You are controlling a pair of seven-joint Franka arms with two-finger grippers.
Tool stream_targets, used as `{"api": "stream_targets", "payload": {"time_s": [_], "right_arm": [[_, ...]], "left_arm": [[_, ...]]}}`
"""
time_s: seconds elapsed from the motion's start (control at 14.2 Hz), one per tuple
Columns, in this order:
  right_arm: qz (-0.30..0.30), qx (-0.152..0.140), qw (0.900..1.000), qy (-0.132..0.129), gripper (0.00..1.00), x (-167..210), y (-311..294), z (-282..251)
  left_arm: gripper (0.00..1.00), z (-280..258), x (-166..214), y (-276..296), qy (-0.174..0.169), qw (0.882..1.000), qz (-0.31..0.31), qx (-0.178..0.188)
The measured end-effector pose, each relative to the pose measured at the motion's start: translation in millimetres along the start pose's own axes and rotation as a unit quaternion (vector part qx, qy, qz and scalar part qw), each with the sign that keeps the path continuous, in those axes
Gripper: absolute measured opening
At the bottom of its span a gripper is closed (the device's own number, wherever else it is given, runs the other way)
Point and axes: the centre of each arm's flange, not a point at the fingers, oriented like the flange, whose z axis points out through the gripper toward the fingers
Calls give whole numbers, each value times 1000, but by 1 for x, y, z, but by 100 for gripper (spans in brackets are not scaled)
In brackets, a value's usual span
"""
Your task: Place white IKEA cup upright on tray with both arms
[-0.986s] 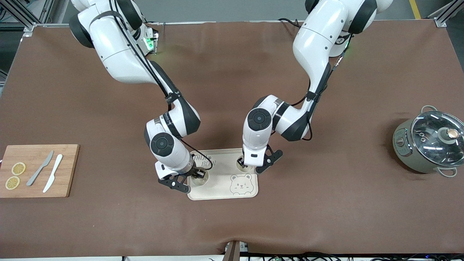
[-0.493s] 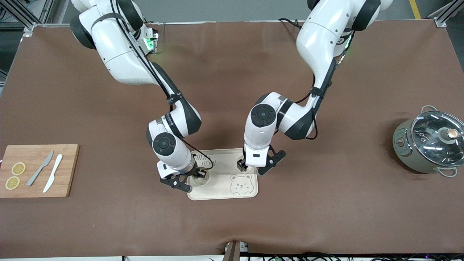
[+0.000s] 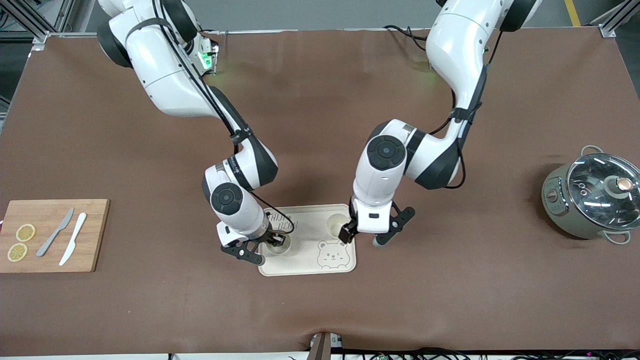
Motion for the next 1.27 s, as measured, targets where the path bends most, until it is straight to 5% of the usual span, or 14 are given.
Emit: {"api": "stream_targets", "payload": {"time_s": [0.42,1.27], "right_arm": [[-3,-1,1000,12,100,25,18,-9],[-4,2,999,-34,100,9,-8,-90]], "left_arm": [[100,-51,55,-26,-10,996,72,45],[100,-166,160,-130,-40,972,216,77]]}}
